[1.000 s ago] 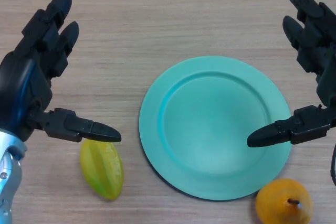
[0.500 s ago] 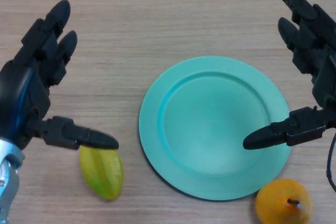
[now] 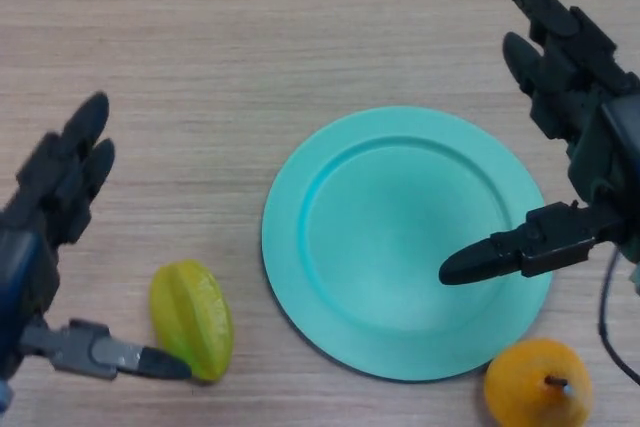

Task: Pick up the yellow starfruit and place it on the plate

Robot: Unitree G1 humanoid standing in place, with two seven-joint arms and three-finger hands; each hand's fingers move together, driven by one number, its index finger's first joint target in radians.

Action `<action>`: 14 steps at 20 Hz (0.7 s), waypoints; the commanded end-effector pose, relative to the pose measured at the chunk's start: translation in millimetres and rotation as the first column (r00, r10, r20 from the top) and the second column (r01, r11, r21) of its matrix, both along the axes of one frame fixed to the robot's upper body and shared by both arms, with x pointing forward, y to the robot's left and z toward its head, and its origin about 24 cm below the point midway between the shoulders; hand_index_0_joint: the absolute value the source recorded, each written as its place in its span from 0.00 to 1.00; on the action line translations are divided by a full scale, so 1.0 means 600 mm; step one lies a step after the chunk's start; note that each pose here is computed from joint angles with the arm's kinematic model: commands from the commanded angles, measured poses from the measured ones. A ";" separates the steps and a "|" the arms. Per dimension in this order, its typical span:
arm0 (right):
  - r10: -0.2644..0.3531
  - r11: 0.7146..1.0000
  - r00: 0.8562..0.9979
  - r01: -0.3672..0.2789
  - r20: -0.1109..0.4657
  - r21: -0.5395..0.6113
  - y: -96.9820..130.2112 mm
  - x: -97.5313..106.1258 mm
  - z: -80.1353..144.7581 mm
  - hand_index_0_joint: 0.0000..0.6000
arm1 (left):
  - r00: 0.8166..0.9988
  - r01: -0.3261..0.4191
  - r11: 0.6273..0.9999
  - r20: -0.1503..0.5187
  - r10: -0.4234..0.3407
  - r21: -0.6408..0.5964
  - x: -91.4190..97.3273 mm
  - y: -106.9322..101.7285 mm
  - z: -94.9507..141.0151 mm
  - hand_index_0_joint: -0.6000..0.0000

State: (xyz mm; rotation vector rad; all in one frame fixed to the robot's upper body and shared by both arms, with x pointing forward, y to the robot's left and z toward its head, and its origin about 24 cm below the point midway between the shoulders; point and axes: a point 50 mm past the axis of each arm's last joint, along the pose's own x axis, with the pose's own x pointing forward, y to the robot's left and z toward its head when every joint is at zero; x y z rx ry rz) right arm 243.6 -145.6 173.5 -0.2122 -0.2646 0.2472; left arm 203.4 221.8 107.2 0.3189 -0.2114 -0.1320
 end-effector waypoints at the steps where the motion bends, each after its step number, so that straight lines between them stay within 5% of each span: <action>1: 0.013 0.999 0.972 -0.021 0.236 0.029 0.004 -0.019 0.054 0.00 | 0.982 -0.042 0.993 0.188 0.021 0.112 -0.013 0.009 0.030 1.00; 6: 0.034 0.999 0.973 -0.042 0.229 0.031 0.011 -0.024 0.055 0.00 | 0.988 -0.064 0.959 0.154 0.022 0.275 -0.009 0.000 -0.018 1.00; 14: 0.025 0.996 0.963 -0.046 0.270 0.071 0.011 -0.034 0.062 0.00 | 0.994 -0.095 0.956 0.083 0.075 0.276 0.017 -0.025 -0.060 1.00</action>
